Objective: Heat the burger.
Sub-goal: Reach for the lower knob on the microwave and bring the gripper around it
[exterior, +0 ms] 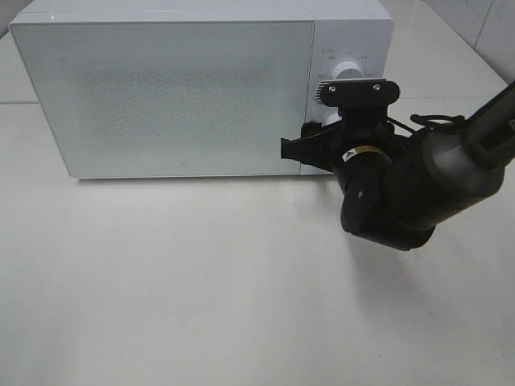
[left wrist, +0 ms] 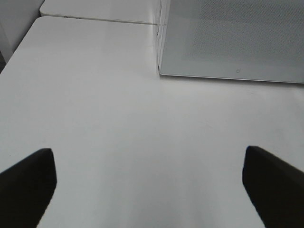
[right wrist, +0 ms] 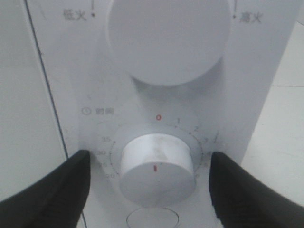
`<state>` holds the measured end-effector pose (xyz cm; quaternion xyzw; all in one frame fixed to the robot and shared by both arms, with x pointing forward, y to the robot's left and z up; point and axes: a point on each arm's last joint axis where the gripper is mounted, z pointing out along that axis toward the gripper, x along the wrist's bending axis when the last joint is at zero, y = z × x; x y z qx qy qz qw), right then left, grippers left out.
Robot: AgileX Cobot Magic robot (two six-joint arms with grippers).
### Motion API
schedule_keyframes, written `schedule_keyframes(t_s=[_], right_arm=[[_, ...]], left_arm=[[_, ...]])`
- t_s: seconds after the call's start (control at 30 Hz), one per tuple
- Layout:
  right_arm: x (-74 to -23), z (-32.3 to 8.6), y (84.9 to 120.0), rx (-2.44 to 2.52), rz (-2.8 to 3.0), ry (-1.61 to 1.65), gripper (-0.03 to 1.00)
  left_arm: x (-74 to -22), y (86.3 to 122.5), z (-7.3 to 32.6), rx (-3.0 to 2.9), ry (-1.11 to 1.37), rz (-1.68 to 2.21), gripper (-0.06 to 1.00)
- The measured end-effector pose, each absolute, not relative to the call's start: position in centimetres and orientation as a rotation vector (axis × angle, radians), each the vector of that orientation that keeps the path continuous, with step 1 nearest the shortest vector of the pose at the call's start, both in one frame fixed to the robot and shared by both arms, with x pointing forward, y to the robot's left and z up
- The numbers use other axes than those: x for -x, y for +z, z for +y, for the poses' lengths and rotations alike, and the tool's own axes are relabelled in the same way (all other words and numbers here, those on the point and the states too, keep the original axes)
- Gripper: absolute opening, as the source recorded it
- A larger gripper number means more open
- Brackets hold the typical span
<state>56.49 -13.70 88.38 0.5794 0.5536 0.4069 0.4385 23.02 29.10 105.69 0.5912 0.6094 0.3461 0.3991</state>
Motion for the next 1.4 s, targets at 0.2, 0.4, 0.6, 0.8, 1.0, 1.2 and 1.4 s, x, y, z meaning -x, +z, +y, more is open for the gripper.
schedule_keyframes(t_s=[0.2, 0.4, 0.6, 0.8, 1.0, 1.2, 1.4], right_arm=[[-56.49, -13.8, 88.53, -1.433, 1.357, 1.014, 0.43], [-56.44, -13.84, 88.53, -1.444, 1.344, 1.028, 0.43], [-56.43, -13.78, 88.43, -1.461, 1.316, 1.073, 0.43], [-56.41, -13.78, 88.42, -1.487, 1.292, 1.103, 0.43], [-56.38, -13.79, 88.42, -1.555, 1.235, 1.164, 0.43], [-56.29, -13.82, 88.39, -1.757, 1.048, 1.352, 0.43], [-56.22, -13.83, 88.33, -2.012, 0.758, 1.572, 0.43]], left_arm=[[-23.02, 105.69, 29.1, -1.496, 0.876, 1.542, 0.99], [-23.02, 105.69, 29.1, -1.496, 0.876, 1.542, 0.99], [-23.02, 105.69, 29.1, -1.496, 0.876, 1.542, 0.99], [-23.02, 105.69, 29.1, -1.496, 0.876, 1.542, 0.99], [-23.02, 105.69, 29.1, -1.496, 0.876, 1.542, 0.99], [-23.02, 105.69, 29.1, -1.496, 0.876, 1.542, 0.99], [-23.02, 105.69, 29.1, -1.496, 0.876, 1.542, 0.99]])
